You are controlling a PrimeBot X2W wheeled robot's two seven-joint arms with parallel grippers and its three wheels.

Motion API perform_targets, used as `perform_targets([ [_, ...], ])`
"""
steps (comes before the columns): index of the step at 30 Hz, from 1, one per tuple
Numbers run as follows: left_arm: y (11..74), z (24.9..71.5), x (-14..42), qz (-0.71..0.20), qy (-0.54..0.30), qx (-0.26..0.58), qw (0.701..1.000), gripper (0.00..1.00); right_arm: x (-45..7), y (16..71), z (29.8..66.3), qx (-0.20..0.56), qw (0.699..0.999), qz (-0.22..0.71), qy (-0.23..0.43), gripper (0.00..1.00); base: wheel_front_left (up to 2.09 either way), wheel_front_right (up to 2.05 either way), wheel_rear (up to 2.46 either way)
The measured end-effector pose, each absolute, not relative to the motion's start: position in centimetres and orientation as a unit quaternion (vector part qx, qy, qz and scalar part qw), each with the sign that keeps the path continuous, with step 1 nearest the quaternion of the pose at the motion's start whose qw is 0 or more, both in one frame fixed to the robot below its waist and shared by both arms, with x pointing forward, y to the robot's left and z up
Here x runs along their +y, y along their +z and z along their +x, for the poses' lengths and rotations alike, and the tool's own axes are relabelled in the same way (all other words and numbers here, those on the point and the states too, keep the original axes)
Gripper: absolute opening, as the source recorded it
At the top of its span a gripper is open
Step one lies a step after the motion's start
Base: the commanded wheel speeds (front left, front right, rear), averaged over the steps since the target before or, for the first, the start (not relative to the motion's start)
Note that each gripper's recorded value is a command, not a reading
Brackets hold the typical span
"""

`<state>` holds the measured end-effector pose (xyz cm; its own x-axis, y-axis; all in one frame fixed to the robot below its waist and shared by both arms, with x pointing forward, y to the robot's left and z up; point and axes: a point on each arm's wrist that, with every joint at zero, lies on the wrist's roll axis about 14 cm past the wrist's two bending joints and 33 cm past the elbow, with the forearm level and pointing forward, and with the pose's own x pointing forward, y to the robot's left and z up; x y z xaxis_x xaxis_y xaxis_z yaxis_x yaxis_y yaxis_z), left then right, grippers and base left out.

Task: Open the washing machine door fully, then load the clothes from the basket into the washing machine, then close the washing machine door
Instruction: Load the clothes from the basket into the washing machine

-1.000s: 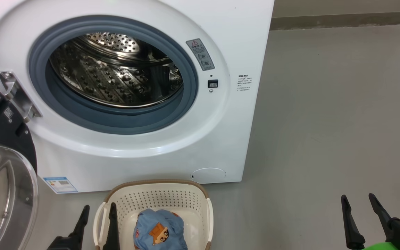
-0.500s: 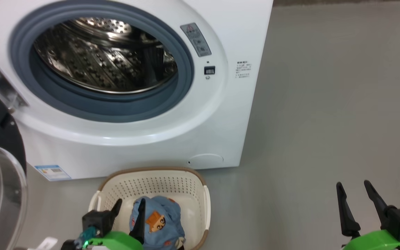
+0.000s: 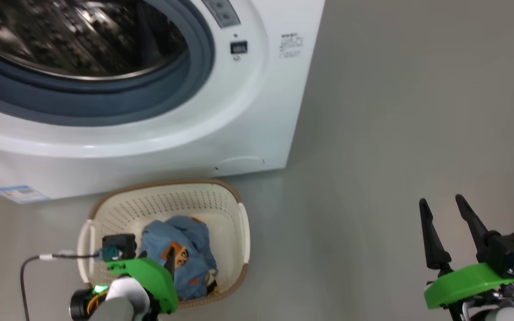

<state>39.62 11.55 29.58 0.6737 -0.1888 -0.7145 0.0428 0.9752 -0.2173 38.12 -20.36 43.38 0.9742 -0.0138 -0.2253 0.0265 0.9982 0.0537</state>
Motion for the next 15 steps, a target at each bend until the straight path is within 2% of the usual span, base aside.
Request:
perform_targets([
  [15, 21.4, 42.0, 10.8, -0.101, -0.053, 0.51, 0.853, 1.0, -20.9, 39.2, 42.3, 0.137, 0.99, 0.011, -0.005, 1.0, 0.0, 0.0, 0.0],
])
